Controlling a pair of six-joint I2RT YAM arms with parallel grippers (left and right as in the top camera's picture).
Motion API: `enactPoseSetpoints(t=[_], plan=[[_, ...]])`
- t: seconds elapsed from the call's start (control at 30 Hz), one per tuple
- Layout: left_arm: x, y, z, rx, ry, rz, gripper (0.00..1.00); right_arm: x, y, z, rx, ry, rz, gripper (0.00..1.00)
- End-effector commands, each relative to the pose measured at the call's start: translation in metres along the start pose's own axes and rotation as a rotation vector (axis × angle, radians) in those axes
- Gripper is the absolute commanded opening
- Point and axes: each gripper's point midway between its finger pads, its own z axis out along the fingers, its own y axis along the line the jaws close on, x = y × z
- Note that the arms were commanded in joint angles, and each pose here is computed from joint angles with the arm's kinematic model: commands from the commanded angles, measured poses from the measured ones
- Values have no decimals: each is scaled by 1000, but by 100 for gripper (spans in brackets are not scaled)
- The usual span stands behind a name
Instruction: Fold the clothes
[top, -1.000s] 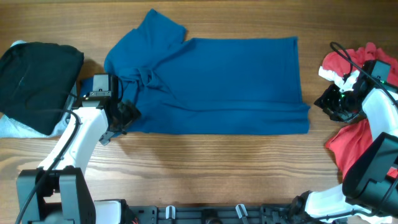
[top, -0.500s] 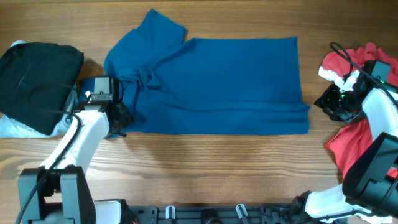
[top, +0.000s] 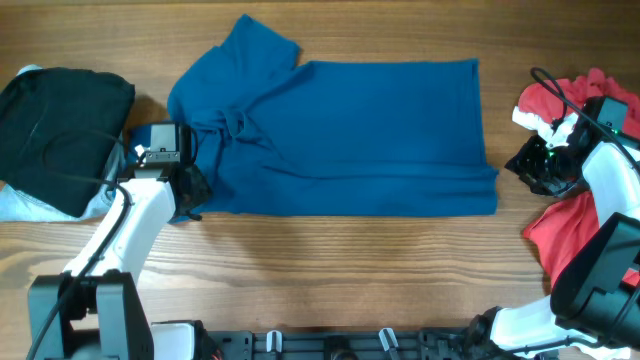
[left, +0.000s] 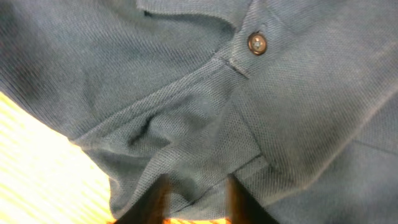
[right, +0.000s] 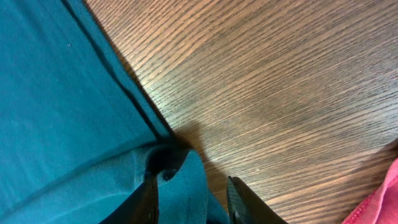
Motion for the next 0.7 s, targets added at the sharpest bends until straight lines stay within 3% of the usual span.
enactPoseSetpoints(t=[0.0, 0.13, 0.33, 0.4, 0.53, 0.67], plan=[[0, 0, -7, 24, -11, 12, 45, 1, 2, 1, -11, 9, 0, 36], [4, -3, -1, 30, 15, 59, 54, 1, 2, 1, -12, 8, 1, 36], [13, -8, 13, 13, 57, 93, 53, 1, 2, 1, -12, 8, 1, 36], [13, -11, 12, 18, 52, 119, 42, 1, 2, 1, -12, 8, 1, 36], [14, -11, 12, 17, 52, 124, 6, 1, 2, 1, -12, 6, 0, 36], [10, 0, 10, -43, 30, 123, 4, 1, 2, 1, -12, 7, 0, 36]])
